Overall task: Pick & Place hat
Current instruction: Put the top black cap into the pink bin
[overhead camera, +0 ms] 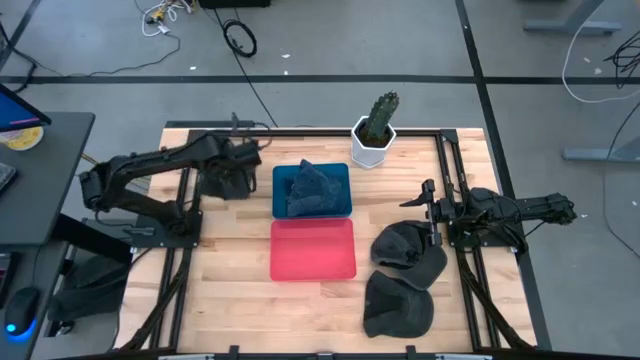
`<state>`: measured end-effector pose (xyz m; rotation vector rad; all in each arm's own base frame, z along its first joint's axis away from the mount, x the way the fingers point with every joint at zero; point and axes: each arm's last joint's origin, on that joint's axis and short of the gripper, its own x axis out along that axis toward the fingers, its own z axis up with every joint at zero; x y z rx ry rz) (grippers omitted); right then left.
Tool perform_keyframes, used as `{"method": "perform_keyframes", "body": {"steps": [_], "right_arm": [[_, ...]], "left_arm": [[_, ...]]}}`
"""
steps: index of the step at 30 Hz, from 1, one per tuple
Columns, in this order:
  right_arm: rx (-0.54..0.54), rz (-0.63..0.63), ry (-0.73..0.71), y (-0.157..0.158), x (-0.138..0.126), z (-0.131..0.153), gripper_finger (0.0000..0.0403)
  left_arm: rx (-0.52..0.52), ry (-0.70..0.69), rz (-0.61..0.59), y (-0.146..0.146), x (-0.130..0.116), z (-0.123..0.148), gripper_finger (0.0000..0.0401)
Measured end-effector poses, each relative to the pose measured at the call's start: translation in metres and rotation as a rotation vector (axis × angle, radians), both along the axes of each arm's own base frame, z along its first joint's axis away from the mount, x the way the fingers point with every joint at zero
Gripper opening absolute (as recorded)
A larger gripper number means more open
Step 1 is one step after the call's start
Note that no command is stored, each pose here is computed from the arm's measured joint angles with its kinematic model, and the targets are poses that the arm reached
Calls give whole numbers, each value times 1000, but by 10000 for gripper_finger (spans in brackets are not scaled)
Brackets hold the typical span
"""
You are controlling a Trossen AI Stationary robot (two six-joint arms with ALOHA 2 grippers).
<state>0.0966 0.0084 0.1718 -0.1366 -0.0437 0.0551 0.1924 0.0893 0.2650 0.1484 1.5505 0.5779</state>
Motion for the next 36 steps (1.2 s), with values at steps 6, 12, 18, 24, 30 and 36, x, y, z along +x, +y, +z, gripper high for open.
{"method": "perform_keyframes", "body": {"steps": [6,12,18,24,30,36], "right_arm": [[0,0,0,0,0,0,220],[0,0,0,0,0,0,220],[0,0,0,0,0,0,220],[0,0,0,0,0,0,220],[0,0,0,0,0,0,220],[0,0,0,0,0,0,220]], "left_arm": [[37,-74,-201,-39,22,23,2],[56,-213,-406,-84,37,55,2],[52,-378,-583,-130,53,74,2],[57,-403,-788,-174,87,59,2],[127,-278,-856,-194,124,29,2],[130,-228,-873,-207,157,-3,2]]}}
